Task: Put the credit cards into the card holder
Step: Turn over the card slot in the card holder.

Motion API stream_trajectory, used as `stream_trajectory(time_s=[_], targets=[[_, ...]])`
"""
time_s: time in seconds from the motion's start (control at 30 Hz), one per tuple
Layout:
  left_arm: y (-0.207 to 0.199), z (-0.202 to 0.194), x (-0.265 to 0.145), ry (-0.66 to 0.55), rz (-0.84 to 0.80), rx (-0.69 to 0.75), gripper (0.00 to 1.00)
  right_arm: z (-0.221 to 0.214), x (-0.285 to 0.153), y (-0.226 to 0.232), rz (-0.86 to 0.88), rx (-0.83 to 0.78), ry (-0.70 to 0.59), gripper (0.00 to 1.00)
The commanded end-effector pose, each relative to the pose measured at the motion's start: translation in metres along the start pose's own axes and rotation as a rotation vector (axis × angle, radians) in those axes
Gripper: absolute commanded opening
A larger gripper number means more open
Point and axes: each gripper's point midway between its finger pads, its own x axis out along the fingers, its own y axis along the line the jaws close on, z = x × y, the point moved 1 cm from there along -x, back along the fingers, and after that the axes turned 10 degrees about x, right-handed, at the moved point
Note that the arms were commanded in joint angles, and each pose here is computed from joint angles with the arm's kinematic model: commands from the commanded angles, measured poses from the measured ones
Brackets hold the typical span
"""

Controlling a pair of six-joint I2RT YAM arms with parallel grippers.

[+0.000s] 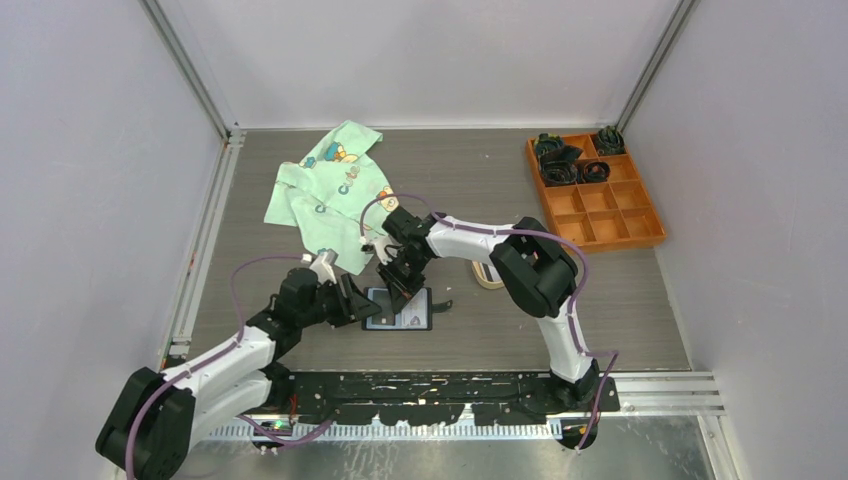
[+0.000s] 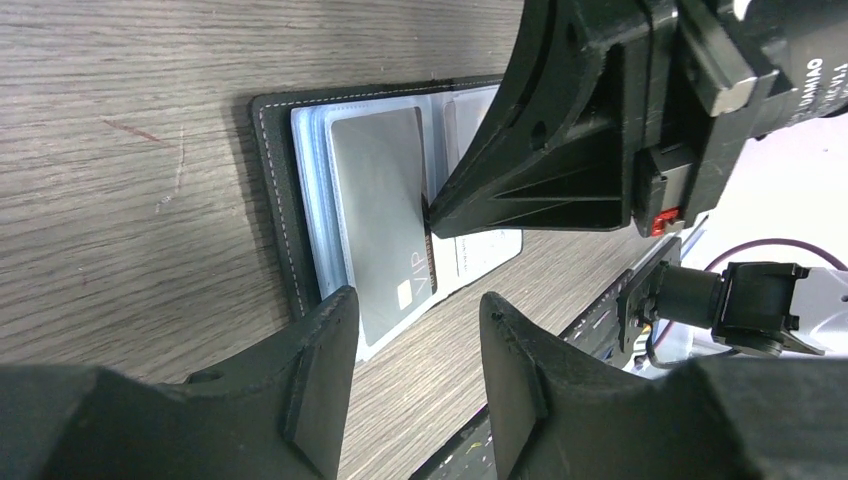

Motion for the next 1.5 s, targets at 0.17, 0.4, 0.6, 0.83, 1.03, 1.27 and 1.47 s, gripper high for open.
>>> stream_trajectory(time_s=[0.17, 0.4, 0.6, 0.83, 1.03, 1.27, 1.47], targets=[[-0.007, 0.010, 0.005, -0.011, -0.042, 0.045, 0.48, 0.001, 0.001, -0.008, -0.039, -0.018, 0.015, 0.01], [-0.012, 0.008, 0.008, 0.004, -0.077, 0.041, 0.46, 0.001, 0.002, -0.007, -0.033, -0.016, 0.017, 0.01], [-0.018, 0.009, 0.008, 0.009, -0.116, 0.036, 0.43, 0.001, 0.000, -0.002, -0.009, -0.022, 0.017, 0.01], [-0.024, 0.012, 0.003, -0.003, -0.129, 0.040, 0.42, 0.002, -0.002, 0.003, 0.015, -0.028, 0.017, 0.01], [-0.027, 0.013, 0.000, -0.007, -0.139, 0.043, 0.41, 0.004, -0.008, 0.016, 0.080, -0.039, 0.011, 0.02], [-0.029, 0.012, 0.003, 0.002, -0.158, 0.037, 0.41, 0.010, -0.035, 0.037, 0.198, -0.070, -0.021, 0.14], [-0.035, 0.016, 0.005, 0.004, -0.186, 0.032, 0.41, 0.019, -0.060, 0.037, 0.223, -0.077, -0.076, 0.17]])
